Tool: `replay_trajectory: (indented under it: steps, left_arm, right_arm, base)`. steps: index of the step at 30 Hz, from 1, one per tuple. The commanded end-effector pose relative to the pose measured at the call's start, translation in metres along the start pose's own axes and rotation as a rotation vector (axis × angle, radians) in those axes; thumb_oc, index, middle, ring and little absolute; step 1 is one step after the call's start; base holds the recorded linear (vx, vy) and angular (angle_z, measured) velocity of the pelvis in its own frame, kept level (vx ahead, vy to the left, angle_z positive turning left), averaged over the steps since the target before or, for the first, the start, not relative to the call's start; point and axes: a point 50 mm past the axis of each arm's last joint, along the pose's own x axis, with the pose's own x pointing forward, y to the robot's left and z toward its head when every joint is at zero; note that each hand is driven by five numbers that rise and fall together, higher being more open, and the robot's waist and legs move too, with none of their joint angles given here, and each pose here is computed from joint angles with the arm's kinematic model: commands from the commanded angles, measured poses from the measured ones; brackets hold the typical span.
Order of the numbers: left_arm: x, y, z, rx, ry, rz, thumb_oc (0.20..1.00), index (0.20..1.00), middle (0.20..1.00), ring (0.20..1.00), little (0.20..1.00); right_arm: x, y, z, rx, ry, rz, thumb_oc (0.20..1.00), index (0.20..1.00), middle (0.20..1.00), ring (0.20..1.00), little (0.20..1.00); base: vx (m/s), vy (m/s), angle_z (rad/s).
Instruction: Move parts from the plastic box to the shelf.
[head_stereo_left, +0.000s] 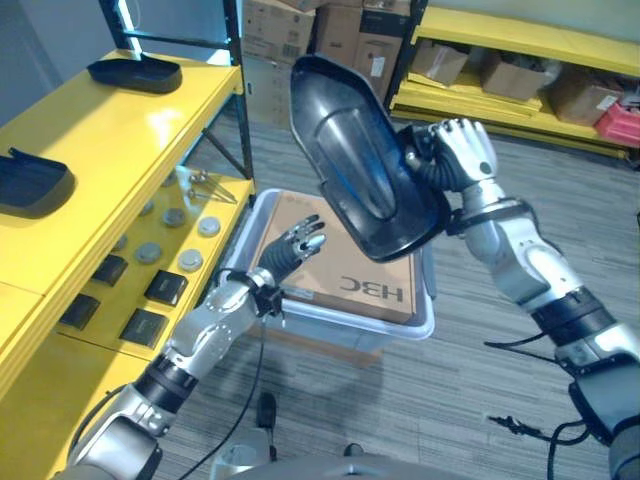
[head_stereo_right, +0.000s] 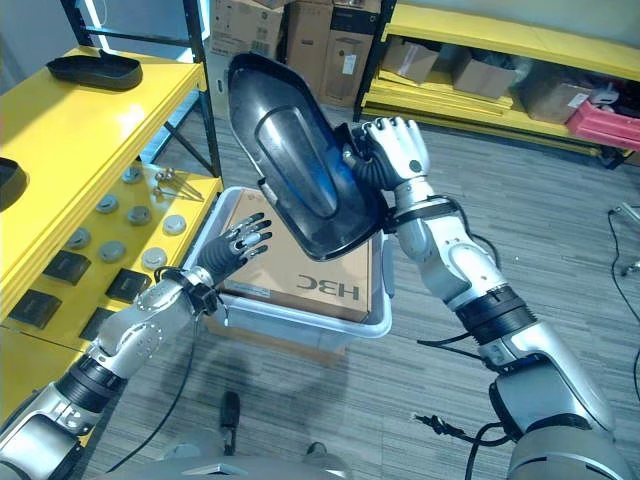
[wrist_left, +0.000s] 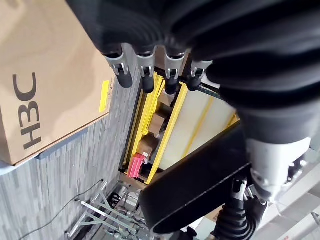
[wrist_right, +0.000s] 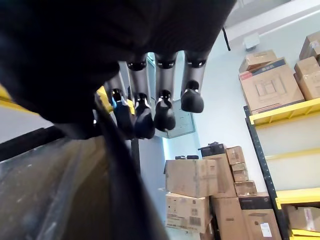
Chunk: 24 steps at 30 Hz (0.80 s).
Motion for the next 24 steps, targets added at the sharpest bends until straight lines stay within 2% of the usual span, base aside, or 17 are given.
replay_trajectory:
  steps: [1,20,21,23,24]
  left_arm:
    - [0.017,-0.012,0.021,-0.055,-0.091,-0.066,1.000,1.000,1.000,1.000,1.000]
    - [0.007,-0.011,0.047,-0.120,-0.221,-0.081,1.000,1.000,1.000,1.000,1.000]
    - [0.007,-0.011,0.047,-0.126,-0.225,-0.089,0.724,0.724,0.724,0.724,0.724]
    - [0.007,-0.012,0.047,-0.124,-0.233,-0.086,0.567,0.567,0.567,0.567,0.567]
    - [0.006,-0.012,0.047,-0.116,-0.239,-0.083,0.376,0.376,0.376,0.376,0.376]
  right_arm:
    - [0.028,-0.021,0.025,-0.011,-0.135,-0.096,0.200,0.200,0.200,0.200,0.200]
    - [0.014,-0.006,0.075,0.220,-0.327,-0.101,0.200,0.200,0.200,0.200,0.200]
    - [0.012,-0.005,0.080,0.234,-0.354,-0.096,0.200,0.200,0.200,0.200,0.200]
    - [0.009,-0.003,0.086,0.264,-0.380,-0.087,0.200,0.200,0.200,0.200,0.200]
    - [0.007,-0.002,0.089,0.280,-0.393,-0.080,0.200,0.200,0.200,0.200,0.200]
  base:
    - [0.00,0.000,0.00]
    - [0.00,0.000,0.00]
    - [0.00,0.000,0.00]
    - [0.00,0.000,0.00]
    - [0.00,0.000,0.00]
